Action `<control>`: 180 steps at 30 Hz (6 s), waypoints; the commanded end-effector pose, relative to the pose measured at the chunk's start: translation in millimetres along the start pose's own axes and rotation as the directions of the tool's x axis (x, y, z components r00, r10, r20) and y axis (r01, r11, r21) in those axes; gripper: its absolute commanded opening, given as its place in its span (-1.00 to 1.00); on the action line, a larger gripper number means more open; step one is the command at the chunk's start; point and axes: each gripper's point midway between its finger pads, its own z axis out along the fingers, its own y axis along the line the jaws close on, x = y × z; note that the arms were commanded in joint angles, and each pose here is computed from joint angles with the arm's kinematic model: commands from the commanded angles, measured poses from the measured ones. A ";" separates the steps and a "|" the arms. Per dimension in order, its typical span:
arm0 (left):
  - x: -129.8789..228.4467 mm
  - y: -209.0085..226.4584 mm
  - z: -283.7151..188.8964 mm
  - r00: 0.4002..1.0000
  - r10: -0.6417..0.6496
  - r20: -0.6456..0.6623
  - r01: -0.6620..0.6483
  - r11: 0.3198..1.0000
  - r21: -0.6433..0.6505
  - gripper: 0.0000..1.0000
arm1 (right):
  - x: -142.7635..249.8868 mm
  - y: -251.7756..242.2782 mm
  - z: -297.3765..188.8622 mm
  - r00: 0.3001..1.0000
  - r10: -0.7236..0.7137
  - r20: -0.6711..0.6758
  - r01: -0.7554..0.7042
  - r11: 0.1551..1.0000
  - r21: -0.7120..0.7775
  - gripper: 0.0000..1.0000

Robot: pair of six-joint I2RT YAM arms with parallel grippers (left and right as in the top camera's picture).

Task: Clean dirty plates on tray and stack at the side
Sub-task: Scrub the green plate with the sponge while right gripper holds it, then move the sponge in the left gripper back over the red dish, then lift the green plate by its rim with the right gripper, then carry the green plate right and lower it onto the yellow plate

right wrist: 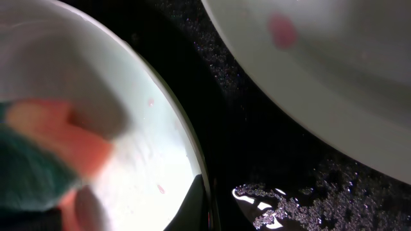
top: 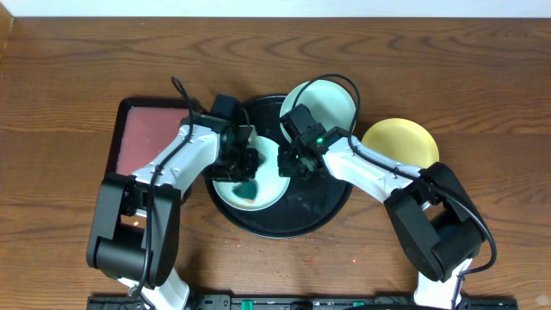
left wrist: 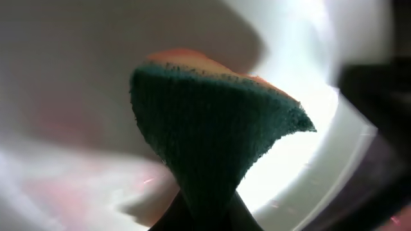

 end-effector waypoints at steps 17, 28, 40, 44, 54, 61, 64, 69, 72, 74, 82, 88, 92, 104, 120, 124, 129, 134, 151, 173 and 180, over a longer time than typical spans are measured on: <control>-36.8 83.9 -25.6 0.961 -0.121 0.249 0.227 0.859 -0.458 -0.85 | -6.0 2.6 0.4 1.000 0.000 0.011 0.000 1.000 -0.004 -0.98; 7.2 -0.9 -0.3 0.999 0.000 -0.041 0.000 1.000 0.005 -0.85 | -6.0 2.6 0.4 1.000 0.000 0.011 0.000 1.000 -0.004 -0.98; -37.3 3.1 -2.6 0.989 0.050 0.138 -0.045 0.998 -0.037 -0.85 | -3.9 0.8 0.3 1.000 0.003 0.002 -0.003 1.000 0.003 -0.98; -45.6 49.6 -12.0 0.975 -0.057 0.213 0.117 0.952 -0.283 -0.85 | -4.9 -0.6 0.0 1.000 0.007 0.003 -0.007 1.000 0.004 -0.98; -43.2 68.1 -49.0 0.966 -0.138 0.219 0.223 0.875 -0.429 -0.85 | -5.5 -1.1 -0.1 1.000 0.009 0.004 -0.009 1.000 0.004 -0.97; -53.2 48.0 -102.3 0.967 -0.142 0.213 0.224 0.874 -0.432 -0.85 | -5.9 -0.7 -0.6 1.000 0.008 0.005 -0.008 1.000 0.003 -0.98; -57.7 46.0 -119.2 0.960 -0.146 0.240 0.238 0.874 -0.423 -0.85 | -6.2 0.6 -3.6 1.000 0.009 -0.001 -0.009 1.000 0.005 -0.97; -60.5 61.9 -140.8 0.937 -0.188 0.296 0.301 0.864 -0.404 -0.85 | -13.6 8.4 -22.6 0.996 -0.084 0.007 0.084 0.996 0.009 -0.98; -59.2 79.3 -150.7 0.919 -0.232 0.320 0.352 0.848 -0.396 -0.85 | -22.5 12.8 -40.6 0.987 -0.151 0.050 0.150 0.988 0.026 -0.98; -58.3 89.4 -155.0 0.908 -0.256 0.331 0.379 0.838 -0.392 -0.85 | -28.3 15.7 -53.7 0.976 -0.198 0.088 0.195 0.980 0.039 -0.98; -56.0 107.9 -161.8 0.888 -0.301 0.349 0.429 0.818 -0.385 -0.85 | -56.7 18.1 -126.1 0.871 -0.382 0.307 0.300 0.911 0.283 -0.98; -55.9 107.9 -161.3 0.888 -0.302 0.348 0.428 0.818 -0.385 -0.85 | -67.8 20.0 -180.4 0.748 -0.524 0.408 0.279 0.806 0.522 -0.98; -55.1 108.2 -160.4 0.889 -0.303 0.345 0.428 0.817 -0.386 -0.85 | -68.5 22.8 -203.2 0.679 -0.600 0.423 0.225 0.718 0.658 -0.98; -52.4 109.6 -155.9 0.891 -0.307 0.334 0.427 0.816 -0.390 -0.85 | -52.1 58.0 -245.0 0.509 -0.770 0.383 0.139 0.513 0.847 -0.98; -52.5 109.6 -156.0 0.891 -0.307 0.334 0.427 0.816 -0.390 -0.85 | -49.8 61.9 -273.5 0.468 -0.788 0.401 -0.001 0.453 0.891 -0.98; -52.5 109.6 -156.0 0.891 -0.307 0.334 0.427 0.816 -0.390 -0.85 | -46.7 69.2 -249.7 0.476 -0.794 0.378 0.135 0.491 0.861 -0.98; -52.5 109.6 -156.0 0.891 -0.307 0.334 0.427 0.816 -0.390 -0.85 | -31.1 68.5 -199.9 0.607 -0.670 0.427 0.294 0.688 0.663 -0.98; -52.5 109.6 -156.0 0.891 -0.307 0.334 0.427 0.816 -0.390 -0.85 | -23.4 64.6 -163.1 0.766 -0.519 0.380 0.380 0.842 0.383 -0.98; -52.4 109.6 -155.9 0.891 -0.307 0.334 0.427 0.816 -0.390 -0.85 | -73.6 -94.9 -239.7 0.930 0.040 0.364 -0.045 0.999 0.005 -0.98; -52.5 109.6 -155.9 0.891 -0.307 0.334 0.427 0.816 -0.390 -0.85 | -0.2 -284.9 -213.8 0.866 0.416 0.276 -0.484 0.837 0.255 -0.98; -52.5 109.6 -155.9 0.891 -0.307 0.334 0.427 0.816 -0.390 -0.85 | 5.1 -299.8 -191.0 0.844 0.431 0.321 -0.517 0.813 0.268 -0.97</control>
